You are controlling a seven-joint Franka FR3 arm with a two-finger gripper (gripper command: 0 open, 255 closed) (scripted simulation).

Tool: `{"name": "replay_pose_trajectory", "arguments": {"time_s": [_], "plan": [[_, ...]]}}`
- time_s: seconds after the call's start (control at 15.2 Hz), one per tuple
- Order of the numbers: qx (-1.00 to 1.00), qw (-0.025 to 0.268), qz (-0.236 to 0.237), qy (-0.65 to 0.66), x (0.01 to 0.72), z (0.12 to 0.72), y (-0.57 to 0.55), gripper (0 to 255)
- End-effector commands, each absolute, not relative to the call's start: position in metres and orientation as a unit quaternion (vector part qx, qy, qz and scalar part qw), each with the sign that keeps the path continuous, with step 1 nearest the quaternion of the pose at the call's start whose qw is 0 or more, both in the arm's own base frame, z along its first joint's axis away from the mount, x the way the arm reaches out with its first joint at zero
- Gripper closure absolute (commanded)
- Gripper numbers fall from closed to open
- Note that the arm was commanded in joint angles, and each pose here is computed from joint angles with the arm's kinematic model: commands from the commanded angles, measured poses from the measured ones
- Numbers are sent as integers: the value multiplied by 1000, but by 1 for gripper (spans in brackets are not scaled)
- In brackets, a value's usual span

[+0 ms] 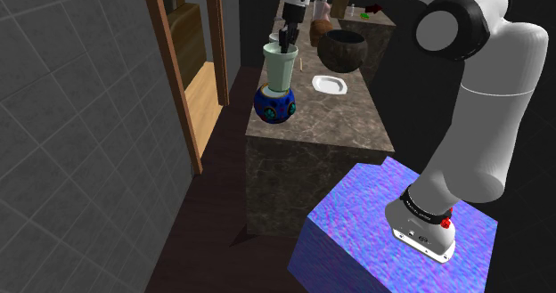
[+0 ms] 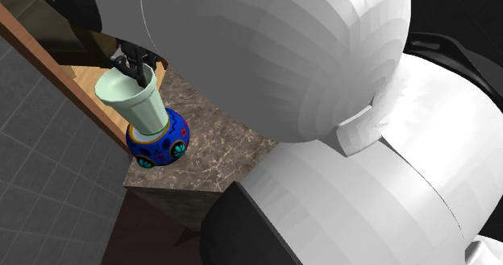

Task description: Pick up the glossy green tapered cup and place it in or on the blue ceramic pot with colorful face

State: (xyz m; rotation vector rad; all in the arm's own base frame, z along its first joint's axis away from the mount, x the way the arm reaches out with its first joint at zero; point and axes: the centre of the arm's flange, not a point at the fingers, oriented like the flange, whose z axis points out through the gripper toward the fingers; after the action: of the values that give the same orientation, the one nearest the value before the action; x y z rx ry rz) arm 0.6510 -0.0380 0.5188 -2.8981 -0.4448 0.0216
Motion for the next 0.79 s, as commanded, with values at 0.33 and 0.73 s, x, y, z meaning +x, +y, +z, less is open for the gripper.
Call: {"name": "replay_pose_trajectory", "arguments": {"time_s": [0.33,0.73], "plan": [[-983,105,7,-151,651,519,-38,0],[-983,105,7,-151,653,568,-48,0]]}}
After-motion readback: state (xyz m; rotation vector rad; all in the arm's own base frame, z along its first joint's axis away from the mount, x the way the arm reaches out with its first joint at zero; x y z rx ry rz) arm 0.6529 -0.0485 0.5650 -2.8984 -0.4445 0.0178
